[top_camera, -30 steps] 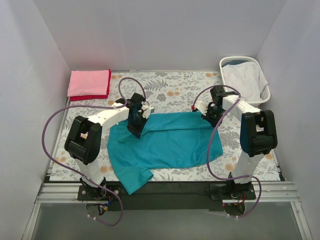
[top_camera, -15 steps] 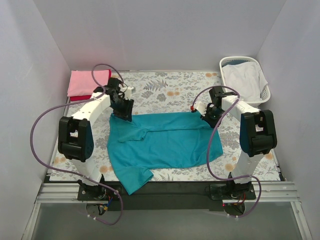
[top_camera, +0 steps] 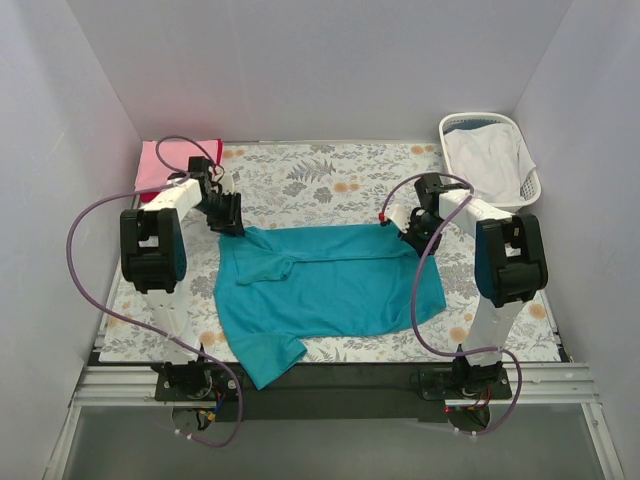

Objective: Fold and stack the t-shirts
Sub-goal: Fold the tshirt

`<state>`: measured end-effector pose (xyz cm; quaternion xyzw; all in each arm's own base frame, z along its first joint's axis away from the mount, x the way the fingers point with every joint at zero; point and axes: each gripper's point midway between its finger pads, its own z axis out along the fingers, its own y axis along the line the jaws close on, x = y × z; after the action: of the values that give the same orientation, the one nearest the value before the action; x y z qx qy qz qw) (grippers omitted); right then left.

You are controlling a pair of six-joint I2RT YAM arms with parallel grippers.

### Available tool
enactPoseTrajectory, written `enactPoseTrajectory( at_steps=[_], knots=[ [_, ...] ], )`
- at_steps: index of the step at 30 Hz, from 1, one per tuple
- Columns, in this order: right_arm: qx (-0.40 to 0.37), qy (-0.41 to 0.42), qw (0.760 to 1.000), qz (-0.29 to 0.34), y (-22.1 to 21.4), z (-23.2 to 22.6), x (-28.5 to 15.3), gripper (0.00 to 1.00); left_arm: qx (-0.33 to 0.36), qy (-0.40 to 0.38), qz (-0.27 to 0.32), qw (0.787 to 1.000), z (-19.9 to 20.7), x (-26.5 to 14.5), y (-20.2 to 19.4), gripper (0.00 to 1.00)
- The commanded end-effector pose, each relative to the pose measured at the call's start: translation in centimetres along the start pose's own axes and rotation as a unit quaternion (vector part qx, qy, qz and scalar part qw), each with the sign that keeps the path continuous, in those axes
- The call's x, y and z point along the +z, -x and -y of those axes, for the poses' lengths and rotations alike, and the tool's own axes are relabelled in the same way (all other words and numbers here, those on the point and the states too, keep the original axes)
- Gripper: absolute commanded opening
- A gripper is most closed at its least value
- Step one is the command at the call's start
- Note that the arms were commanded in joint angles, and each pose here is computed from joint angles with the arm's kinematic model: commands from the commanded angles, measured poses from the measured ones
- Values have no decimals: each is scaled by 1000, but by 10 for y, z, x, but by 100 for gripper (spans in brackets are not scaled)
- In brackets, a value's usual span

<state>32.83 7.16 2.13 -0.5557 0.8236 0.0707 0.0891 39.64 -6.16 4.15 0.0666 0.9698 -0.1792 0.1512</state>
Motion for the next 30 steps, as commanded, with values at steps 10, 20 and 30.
enactPoseTrajectory(
  at_steps=[10,20,30],
  knots=[
    [12,19,997,72,41,-6,-44,48,21,-54,52,997,17,-70,14,39],
    [81,30,988,131,85,6,-65,45,74,-26,-17,997,49,-74,-81,41],
    [116,59,982,136,97,11,-49,42,151,58,-39,986,50,-46,-99,41]
  ],
)
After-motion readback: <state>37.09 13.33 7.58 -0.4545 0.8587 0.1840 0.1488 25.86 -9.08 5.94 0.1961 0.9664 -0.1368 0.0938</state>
